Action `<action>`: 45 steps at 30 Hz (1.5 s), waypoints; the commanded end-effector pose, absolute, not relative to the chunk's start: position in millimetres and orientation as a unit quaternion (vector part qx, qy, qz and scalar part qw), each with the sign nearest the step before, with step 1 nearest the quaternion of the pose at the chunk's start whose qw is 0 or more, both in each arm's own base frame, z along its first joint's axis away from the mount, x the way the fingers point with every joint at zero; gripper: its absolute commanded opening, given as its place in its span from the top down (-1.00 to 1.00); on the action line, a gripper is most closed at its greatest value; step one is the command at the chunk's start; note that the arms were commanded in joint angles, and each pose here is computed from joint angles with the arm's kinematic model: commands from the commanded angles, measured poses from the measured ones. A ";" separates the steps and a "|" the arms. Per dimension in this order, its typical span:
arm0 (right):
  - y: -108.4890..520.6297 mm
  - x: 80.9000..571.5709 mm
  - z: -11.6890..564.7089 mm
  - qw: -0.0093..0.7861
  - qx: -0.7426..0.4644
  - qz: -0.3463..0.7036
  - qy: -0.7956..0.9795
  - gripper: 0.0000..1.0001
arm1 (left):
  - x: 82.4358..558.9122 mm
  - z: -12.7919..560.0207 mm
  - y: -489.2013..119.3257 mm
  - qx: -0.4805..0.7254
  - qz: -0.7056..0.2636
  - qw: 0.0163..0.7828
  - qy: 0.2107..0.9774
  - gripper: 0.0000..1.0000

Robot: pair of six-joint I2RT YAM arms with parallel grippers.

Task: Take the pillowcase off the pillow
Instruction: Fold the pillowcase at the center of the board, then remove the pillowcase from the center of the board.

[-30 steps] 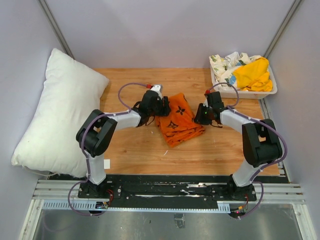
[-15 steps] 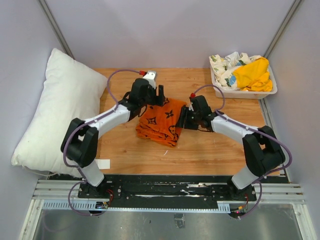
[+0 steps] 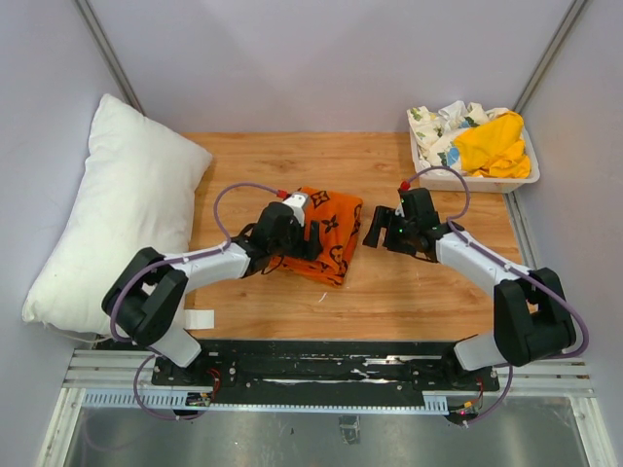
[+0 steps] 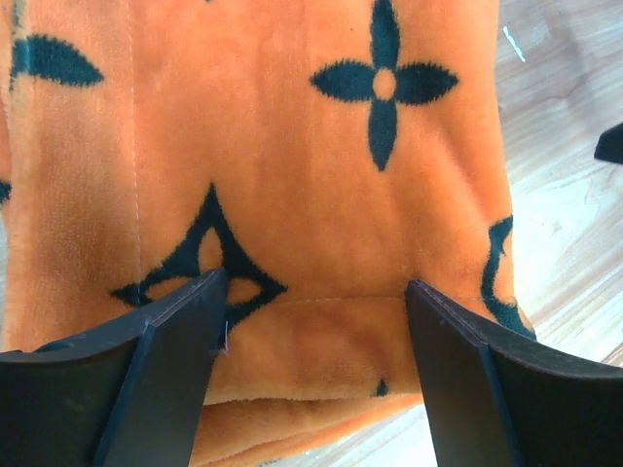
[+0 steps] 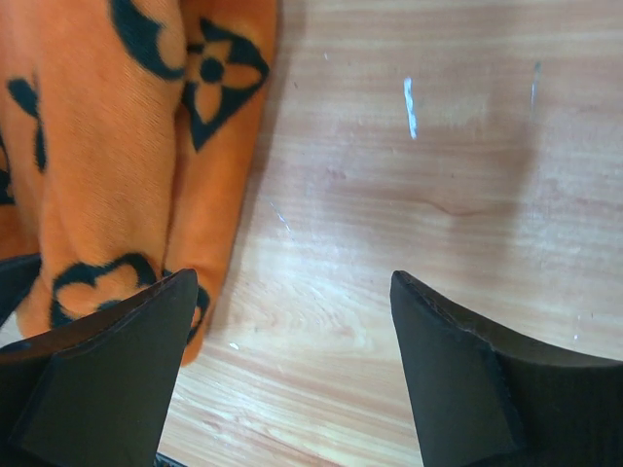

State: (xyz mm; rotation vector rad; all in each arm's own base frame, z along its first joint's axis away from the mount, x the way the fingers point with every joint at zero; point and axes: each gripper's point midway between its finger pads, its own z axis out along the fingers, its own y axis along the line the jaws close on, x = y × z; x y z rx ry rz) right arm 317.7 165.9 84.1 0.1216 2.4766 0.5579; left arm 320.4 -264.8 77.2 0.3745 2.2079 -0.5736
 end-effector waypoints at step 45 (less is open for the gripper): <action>166.0 322.6 83.9 0.283 -0.006 0.225 0.932 -0.75 | 406.2 40.7 -81.9 -0.091 0.007 0.403 0.911 -0.99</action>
